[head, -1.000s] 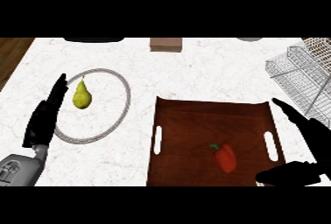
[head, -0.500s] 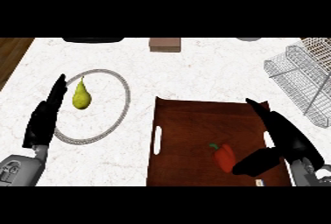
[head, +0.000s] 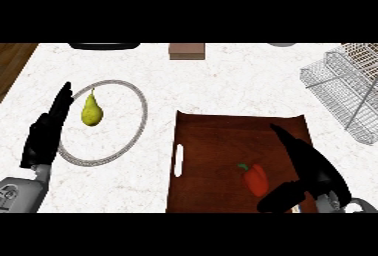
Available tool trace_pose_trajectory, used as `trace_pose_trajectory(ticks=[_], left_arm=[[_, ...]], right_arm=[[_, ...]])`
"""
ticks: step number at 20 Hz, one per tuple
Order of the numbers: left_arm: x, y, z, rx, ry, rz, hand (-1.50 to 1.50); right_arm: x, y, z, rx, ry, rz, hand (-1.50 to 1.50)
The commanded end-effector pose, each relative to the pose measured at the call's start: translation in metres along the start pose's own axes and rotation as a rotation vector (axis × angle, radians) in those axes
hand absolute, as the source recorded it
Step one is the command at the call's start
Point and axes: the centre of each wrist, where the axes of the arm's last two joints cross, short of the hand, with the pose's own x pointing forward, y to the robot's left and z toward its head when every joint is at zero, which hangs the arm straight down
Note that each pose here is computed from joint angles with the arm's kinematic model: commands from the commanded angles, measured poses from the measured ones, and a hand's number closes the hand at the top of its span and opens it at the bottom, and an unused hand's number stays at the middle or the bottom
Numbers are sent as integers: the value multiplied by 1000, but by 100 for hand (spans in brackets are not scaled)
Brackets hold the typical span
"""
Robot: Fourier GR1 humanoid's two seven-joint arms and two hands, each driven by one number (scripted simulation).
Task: Pick the bell pepper from the tray and place it in the tiered basket
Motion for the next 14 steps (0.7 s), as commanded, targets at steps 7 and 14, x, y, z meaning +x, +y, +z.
trace_pose_trajectory(ticks=[7,14], left_arm=[[-5,-17,13,-7,-18,15,0],[-15,2,3,12,7,-9,0]], right_arm=[[15,10,6,-65,114,141,-150],[5,31,6,-58,128,150,-150]])
